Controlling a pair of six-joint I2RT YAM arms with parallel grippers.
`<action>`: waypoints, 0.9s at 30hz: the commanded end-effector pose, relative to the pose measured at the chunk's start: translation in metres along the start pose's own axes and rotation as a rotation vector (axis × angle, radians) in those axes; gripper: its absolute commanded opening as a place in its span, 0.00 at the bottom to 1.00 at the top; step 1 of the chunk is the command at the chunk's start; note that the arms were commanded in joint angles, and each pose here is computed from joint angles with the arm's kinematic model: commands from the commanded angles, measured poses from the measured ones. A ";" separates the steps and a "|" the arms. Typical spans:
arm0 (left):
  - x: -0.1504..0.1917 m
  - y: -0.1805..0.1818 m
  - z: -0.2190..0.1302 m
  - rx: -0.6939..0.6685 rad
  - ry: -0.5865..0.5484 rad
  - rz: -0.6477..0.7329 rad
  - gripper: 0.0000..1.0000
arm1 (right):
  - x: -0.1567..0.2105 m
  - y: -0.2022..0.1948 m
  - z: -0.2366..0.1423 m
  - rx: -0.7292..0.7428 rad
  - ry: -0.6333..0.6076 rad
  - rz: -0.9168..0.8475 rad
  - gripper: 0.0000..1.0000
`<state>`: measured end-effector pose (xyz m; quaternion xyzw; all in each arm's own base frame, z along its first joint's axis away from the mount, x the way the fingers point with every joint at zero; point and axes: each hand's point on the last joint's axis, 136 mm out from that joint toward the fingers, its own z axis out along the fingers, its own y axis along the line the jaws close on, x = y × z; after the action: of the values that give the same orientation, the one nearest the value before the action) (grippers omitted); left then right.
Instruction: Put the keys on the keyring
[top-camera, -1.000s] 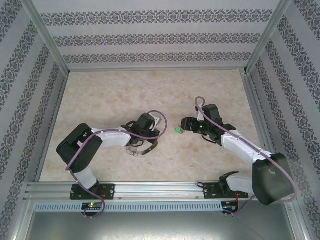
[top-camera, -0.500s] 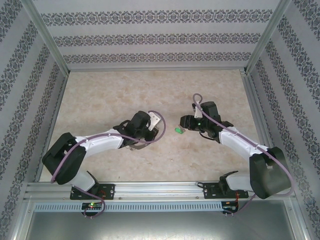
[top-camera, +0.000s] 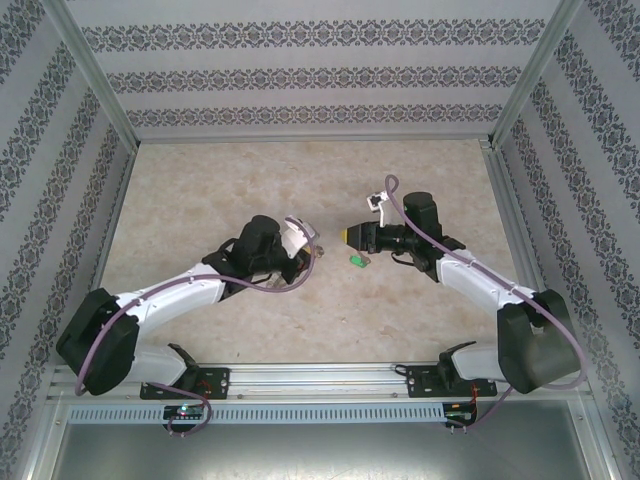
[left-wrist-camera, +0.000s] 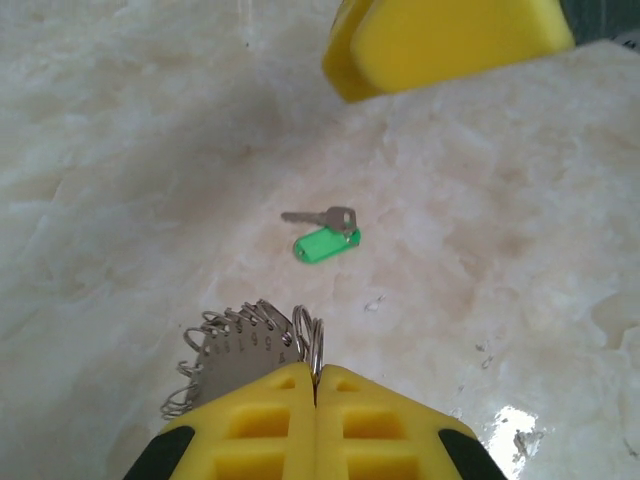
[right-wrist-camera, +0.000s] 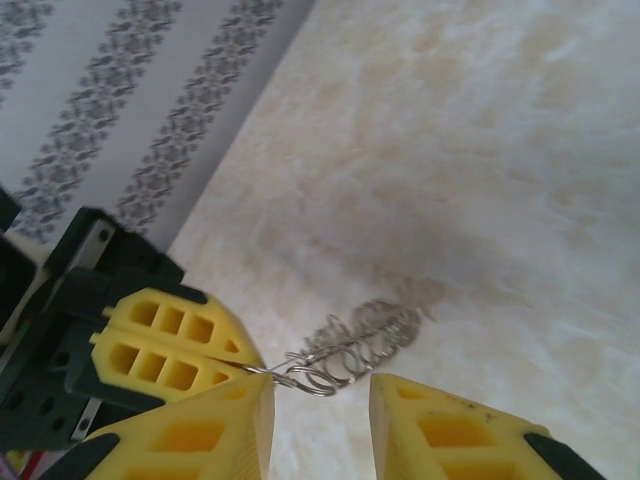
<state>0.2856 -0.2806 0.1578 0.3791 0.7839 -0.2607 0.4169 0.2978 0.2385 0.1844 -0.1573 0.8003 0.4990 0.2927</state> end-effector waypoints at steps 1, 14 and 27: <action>-0.036 -0.005 -0.012 0.052 -0.096 0.051 0.00 | -0.018 0.032 0.001 -0.161 -0.014 -0.095 0.31; -0.062 0.004 -0.018 0.075 -0.151 0.045 0.00 | -0.010 0.042 0.019 -0.209 0.020 -0.092 0.29; -0.065 -0.001 -0.017 0.118 -0.149 0.029 0.00 | -0.007 0.051 0.027 -0.254 0.049 -0.099 0.29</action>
<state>0.2954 -0.2875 0.1991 0.3888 0.7497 -0.3109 0.4360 0.2859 0.2774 0.1996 -0.2200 0.7508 0.5618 0.2688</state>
